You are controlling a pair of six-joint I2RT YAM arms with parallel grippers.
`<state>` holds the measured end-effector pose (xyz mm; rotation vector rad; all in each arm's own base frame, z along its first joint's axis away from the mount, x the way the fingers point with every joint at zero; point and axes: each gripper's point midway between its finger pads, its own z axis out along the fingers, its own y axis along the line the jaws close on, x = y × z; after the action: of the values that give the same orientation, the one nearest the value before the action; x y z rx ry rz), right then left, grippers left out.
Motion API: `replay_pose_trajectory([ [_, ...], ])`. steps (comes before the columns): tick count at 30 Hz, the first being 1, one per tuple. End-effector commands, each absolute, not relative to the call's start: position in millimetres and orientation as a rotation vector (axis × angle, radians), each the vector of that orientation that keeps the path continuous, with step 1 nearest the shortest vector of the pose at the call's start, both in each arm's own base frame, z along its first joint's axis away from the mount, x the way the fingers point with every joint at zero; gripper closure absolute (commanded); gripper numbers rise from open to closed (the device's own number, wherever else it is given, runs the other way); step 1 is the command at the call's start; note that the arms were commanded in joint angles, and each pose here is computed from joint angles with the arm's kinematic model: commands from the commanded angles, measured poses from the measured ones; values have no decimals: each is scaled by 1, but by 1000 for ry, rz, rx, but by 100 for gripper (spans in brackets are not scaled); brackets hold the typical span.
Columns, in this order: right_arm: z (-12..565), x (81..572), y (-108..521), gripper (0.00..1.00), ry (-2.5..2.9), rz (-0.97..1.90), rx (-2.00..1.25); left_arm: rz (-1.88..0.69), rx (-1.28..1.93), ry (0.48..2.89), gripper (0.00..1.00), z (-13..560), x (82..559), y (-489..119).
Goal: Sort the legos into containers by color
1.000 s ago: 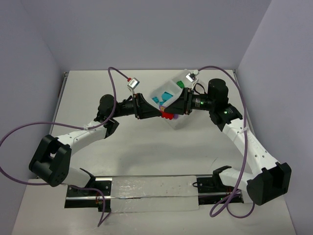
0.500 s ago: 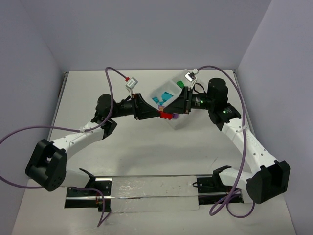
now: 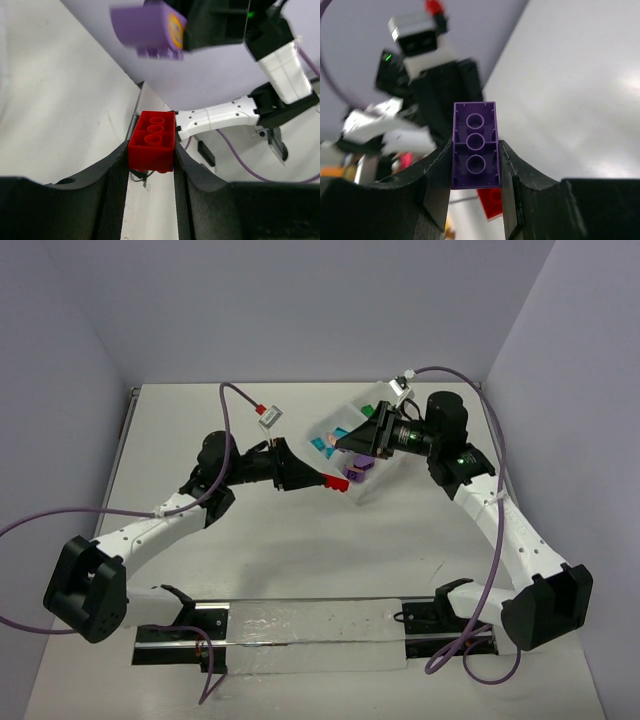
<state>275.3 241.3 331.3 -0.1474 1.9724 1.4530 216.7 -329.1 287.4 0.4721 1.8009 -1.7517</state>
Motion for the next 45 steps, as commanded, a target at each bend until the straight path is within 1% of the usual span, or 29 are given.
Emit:
replay_pose_trajectory([
  [1, 311, 312, 186, 100, 2019, 938, 55, -1560, 382, 1873, 100, 283, 229, -312],
  [2, 299, 317, 175, 100, 2044, 855, 100, -1495, 326, 1906, 100, 280, 238, -305],
  [3, 296, 319, 174, 100, 2051, 840, 93, -1488, 316, 1927, 100, 278, 236, -303],
  [8, 250, 336, 158, 100, 2164, 670, 152, -1260, 59, 2020, 100, 279, 268, -268],
  [10, 232, 345, 156, 100, 2214, 624, 164, -1195, 12, 2027, 100, 284, 278, -262],
  [15, 217, 363, 160, 100, 2264, 591, 163, -1107, -11, 2032, 100, 299, 298, -259],
  [16, 213, 367, 160, 98, 2278, 579, 162, -1091, -13, 2048, 100, 297, 304, -261],
  [23, 176, 391, 163, 84, 2388, 488, 156, -1107, 12, 2080, 100, 300, 324, -277],
  [27, 161, 402, 166, 69, 2437, 459, 153, -1168, 24, 2086, 100, 302, 333, -291],
  [29, 157, 405, 165, 67, 2447, 444, 157, -1179, 25, 2092, 100, 302, 336, -294],
  [30, 159, 410, 162, 64, 2439, 419, 166, -1186, 29, 2094, 100, 303, 341, -298],
  [31, 156, 412, 160, 57, 2445, 395, 174, -1191, 32, 2098, 100, 304, 346, -302],
  [33, 154, 412, 159, 51, 2456, 381, 169, -1197, 39, 2101, 100, 305, 351, -305],
  [35, 152, 412, 158, 41, 2471, 366, 168, -1204, 49, 2089, 100, 312, 359, -310],
  [38, 152, 413, 155, 32, 2478, 346, 178, -1220, 58, 2089, 100, 311, 367, -317],
  [41, 160, 413, 152, 27, 2462, 331, 187, -1239, 64, 2090, 100, 309, 372, -323],
  [43, 168, 414, 148, 27, 2438, 313, 203, -1252, 72, 2089, 100, 309, 374, -326],
  [45, 195, 410, 137, 27, 2365, 301, 251, -1247, 67, 2099, 100, 306, 380, -328],
])
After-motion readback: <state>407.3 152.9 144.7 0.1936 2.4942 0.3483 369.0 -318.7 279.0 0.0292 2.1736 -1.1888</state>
